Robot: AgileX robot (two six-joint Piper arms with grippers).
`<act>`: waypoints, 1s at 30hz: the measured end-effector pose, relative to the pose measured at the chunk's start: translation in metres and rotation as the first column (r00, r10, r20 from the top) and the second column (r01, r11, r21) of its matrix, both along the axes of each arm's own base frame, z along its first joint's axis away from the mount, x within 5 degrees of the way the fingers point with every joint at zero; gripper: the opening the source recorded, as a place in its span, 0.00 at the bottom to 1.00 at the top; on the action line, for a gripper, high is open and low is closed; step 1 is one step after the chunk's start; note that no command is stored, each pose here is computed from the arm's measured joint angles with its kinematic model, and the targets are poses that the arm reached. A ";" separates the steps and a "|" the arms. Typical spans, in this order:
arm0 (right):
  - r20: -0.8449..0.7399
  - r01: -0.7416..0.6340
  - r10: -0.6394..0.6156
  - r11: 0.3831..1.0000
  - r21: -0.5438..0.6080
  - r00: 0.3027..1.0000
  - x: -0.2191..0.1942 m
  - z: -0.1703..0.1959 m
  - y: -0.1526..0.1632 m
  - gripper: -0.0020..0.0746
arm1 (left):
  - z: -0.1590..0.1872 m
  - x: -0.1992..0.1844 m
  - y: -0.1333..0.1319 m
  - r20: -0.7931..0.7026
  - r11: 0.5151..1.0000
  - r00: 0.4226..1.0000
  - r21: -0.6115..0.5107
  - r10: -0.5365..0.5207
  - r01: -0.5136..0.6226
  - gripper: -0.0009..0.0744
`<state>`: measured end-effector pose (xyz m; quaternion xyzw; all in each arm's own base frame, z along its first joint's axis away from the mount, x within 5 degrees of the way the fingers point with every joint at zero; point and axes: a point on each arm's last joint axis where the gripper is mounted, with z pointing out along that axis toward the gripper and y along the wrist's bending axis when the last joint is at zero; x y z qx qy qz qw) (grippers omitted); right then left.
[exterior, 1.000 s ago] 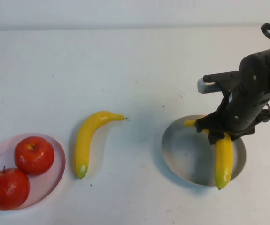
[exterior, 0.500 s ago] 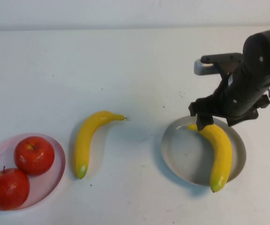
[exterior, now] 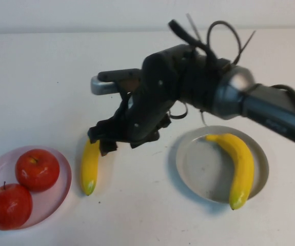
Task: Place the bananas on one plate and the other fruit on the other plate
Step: Put another type of fruit in the right plate
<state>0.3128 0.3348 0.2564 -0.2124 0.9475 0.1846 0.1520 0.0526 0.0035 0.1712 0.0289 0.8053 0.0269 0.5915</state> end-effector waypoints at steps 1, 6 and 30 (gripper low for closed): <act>-0.001 -0.008 0.008 1.000 0.004 1.000 0.002 -0.005 0.008 0.67 | 0.000 0.000 0.000 0.000 1.000 1.000 0.000 0.000 0.000 0.01; 0.003 -0.031 0.031 0.999 0.035 1.000 0.017 -0.028 0.044 0.67 | 0.000 0.000 0.000 0.000 1.000 1.000 0.000 0.000 0.000 0.01; -0.043 -0.084 0.079 0.986 -0.143 0.996 0.027 -0.039 0.046 0.42 | 0.000 0.000 0.000 -0.002 1.000 1.000 0.000 0.000 0.000 0.01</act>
